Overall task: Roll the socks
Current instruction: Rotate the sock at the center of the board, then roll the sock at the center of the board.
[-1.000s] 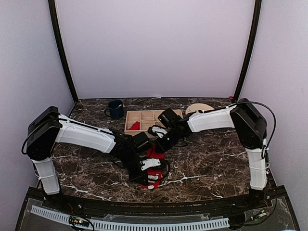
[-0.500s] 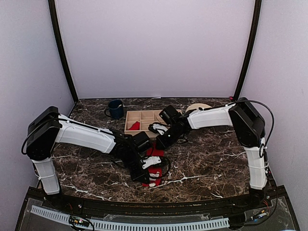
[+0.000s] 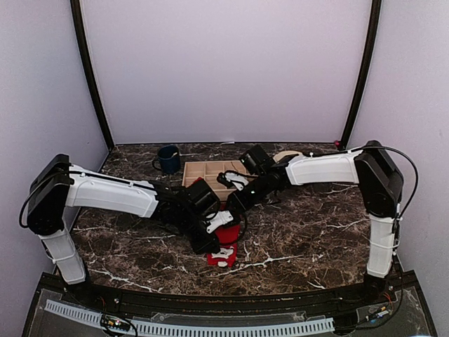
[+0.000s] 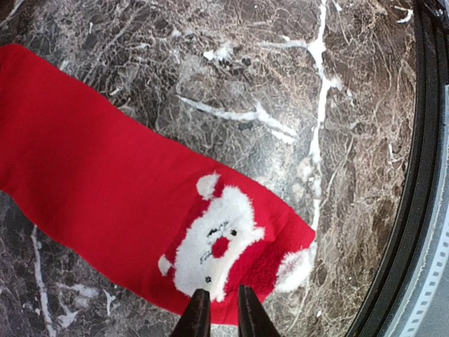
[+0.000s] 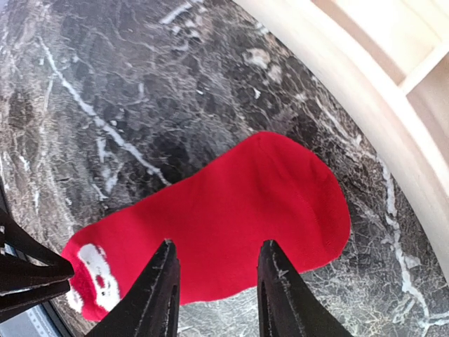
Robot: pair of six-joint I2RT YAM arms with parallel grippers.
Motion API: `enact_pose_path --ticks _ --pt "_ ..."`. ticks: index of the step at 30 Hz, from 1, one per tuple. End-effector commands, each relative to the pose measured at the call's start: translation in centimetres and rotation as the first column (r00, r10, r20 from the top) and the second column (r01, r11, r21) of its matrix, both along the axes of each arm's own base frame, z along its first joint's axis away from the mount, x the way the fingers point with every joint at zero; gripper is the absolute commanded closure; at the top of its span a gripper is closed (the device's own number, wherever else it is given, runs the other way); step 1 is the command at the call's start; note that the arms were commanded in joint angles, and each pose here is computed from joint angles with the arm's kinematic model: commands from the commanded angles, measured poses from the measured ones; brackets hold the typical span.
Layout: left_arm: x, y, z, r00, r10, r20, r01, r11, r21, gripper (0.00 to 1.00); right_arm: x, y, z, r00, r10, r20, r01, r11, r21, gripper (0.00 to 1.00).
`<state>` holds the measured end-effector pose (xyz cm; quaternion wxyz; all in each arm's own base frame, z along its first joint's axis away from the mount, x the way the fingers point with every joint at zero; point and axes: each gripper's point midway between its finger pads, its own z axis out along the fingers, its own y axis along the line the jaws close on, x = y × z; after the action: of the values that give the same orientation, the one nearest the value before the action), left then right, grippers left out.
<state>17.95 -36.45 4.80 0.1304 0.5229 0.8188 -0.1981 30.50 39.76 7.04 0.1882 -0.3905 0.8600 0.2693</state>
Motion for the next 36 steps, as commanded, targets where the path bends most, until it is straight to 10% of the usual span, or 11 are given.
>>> enact_pose_path --ticks 1,12,19,36 --pt "0.6 -0.2 3.2 0.999 0.034 0.037 -0.031 0.997 -0.066 0.83 -0.6 0.5 2.2 0.998 0.041 0.051 -0.044 0.998 0.053 0.63" --pt "4.3 4.0 6.5 0.932 0.345 0.109 -0.316 0.923 -0.219 0.76 -4.8 -4.1 1.0 0.979 0.042 0.197 -0.024 0.996 -0.089 0.57" --pt "6.3 6.5 8.0 0.835 0.536 0.126 -0.476 0.818 -0.324 0.42 -9.2 -4.8 2.1 0.935 0.1 0.341 -0.06 0.99 -0.128 0.54" --pt "6.5 8.4 7.6 0.765 0.639 0.081 -0.56 0.721 -0.408 0.32 -15.4 -1.6 -0.7 0.773 0.407 0.487 -0.228 0.894 -0.386 0.5"
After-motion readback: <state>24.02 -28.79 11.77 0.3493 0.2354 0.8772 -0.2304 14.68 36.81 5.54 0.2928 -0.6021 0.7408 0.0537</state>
